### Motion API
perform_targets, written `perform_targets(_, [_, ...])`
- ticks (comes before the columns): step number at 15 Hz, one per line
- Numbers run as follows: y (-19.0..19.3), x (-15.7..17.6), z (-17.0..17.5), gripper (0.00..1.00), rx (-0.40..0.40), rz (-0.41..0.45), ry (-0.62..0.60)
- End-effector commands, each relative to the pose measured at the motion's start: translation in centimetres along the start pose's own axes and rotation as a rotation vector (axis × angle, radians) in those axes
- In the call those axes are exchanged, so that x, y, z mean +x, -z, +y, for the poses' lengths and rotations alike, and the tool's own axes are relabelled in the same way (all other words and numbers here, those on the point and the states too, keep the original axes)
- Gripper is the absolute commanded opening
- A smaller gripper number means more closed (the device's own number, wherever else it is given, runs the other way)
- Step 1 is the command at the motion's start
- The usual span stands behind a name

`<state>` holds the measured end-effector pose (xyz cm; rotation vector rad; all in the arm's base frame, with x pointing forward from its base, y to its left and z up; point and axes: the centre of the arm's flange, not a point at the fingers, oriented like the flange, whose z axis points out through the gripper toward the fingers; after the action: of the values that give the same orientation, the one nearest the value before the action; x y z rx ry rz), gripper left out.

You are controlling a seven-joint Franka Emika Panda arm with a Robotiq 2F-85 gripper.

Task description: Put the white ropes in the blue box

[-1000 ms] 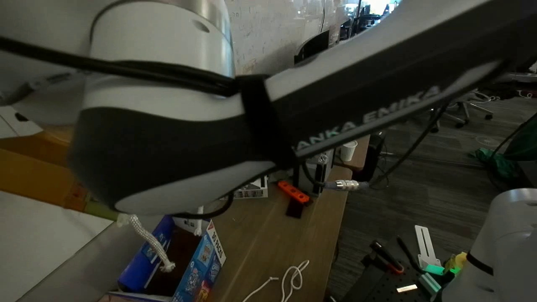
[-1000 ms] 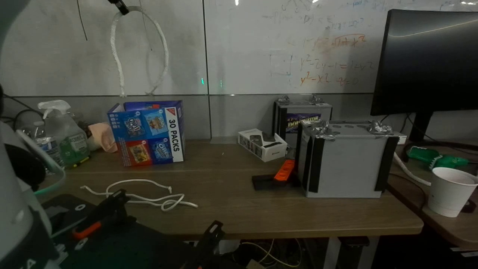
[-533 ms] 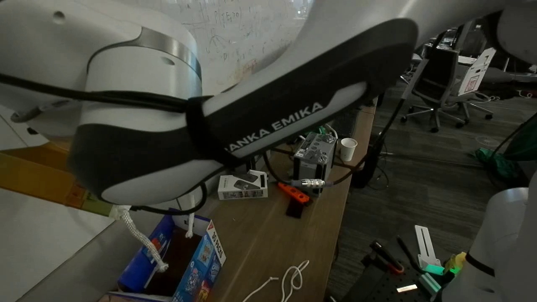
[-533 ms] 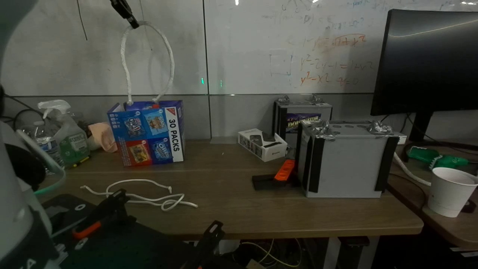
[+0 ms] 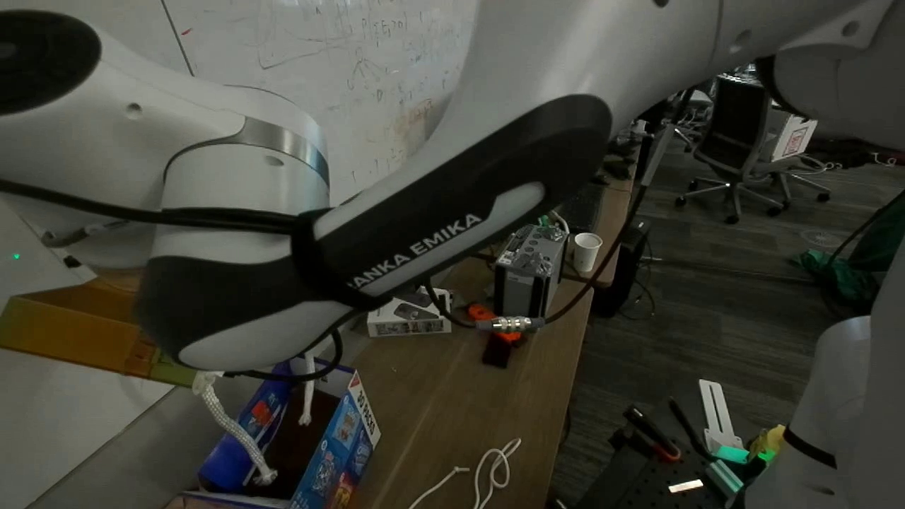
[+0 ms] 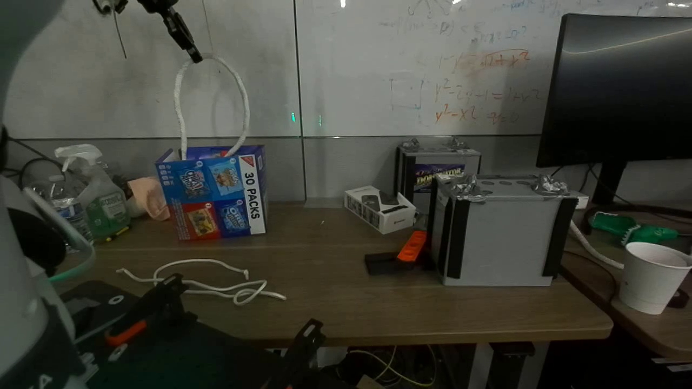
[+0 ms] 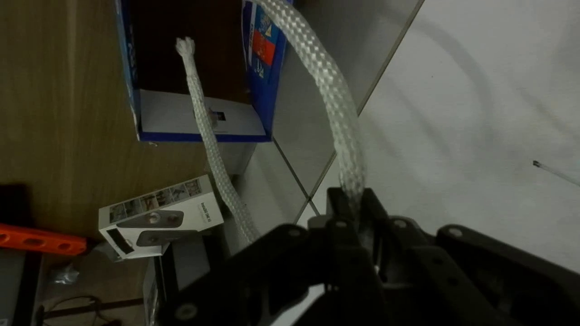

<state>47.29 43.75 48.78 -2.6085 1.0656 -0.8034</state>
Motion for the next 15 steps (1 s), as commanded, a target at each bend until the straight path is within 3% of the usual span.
perform_targets(1, [-0.2, 0.2, -0.5, 0.03, -0.004, -0.027, 0.042])
perform_targets(2, [-0.3, 0.1, -0.3, 0.36, -0.019, -0.038, 0.048])
perform_targets(3, [-0.2, 0.1, 0.1, 0.37, -0.046, -0.042, 0.081])
perform_targets(7, [0.2, -0.3, 2.5, 0.66, -0.139, -0.090, 0.221])
perform_targets(11, [1.0, -0.1, 6.7, 0.95, -0.241, -0.195, 0.018])
perform_targets(12, [1.3, -0.1, 8.0, 1.00, -0.266, -0.207, -0.007])
perform_targets(15, [2.7, 0.0, 12.2, 1.00, -0.293, -0.215, -0.092])
